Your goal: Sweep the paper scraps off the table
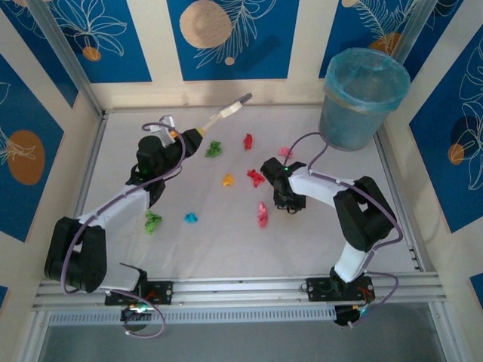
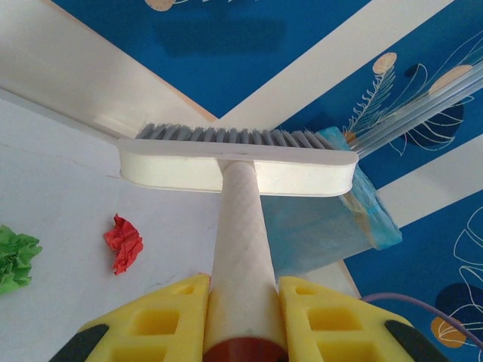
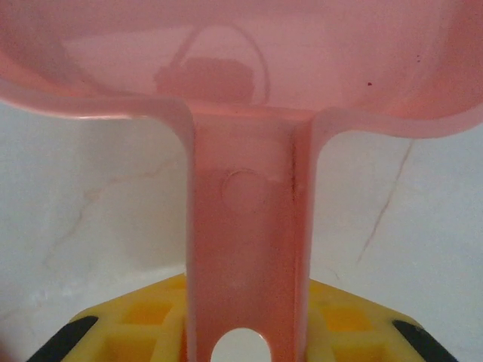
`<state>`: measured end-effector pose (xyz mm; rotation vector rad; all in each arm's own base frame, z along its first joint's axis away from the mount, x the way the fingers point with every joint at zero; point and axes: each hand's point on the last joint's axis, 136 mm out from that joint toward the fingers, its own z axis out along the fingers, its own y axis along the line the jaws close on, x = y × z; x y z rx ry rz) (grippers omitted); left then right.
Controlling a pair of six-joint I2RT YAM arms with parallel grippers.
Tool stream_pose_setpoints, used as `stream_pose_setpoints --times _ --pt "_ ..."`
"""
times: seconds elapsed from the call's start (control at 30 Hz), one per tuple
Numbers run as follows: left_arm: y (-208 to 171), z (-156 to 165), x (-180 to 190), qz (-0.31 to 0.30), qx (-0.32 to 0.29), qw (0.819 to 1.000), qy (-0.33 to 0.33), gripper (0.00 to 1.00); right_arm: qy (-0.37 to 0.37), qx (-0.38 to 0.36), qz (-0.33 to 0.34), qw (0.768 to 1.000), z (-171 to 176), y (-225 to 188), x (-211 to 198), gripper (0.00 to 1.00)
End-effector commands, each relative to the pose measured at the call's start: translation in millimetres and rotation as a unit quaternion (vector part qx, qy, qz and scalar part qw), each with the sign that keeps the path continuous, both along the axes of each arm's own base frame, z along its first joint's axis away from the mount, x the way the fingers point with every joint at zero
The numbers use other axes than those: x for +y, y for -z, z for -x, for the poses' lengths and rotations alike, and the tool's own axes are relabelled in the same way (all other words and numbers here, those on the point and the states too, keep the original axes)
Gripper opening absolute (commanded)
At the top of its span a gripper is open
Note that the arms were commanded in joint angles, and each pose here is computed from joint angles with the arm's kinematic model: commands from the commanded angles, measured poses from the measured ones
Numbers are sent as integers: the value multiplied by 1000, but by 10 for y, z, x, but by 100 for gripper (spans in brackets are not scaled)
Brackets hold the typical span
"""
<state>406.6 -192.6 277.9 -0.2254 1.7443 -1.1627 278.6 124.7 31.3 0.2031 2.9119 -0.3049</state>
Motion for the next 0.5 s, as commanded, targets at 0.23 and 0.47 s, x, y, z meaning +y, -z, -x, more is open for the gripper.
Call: stream_pose_setpoints --times 0.23,0.47 --pt "-265 -12 -137 3 -43 999 22 0 8 -30 7 999 8 26 33 48" --pt "-255 -15 -177 0 -42 999 26 0 35 -76 -36 996 87 -40 23 58"
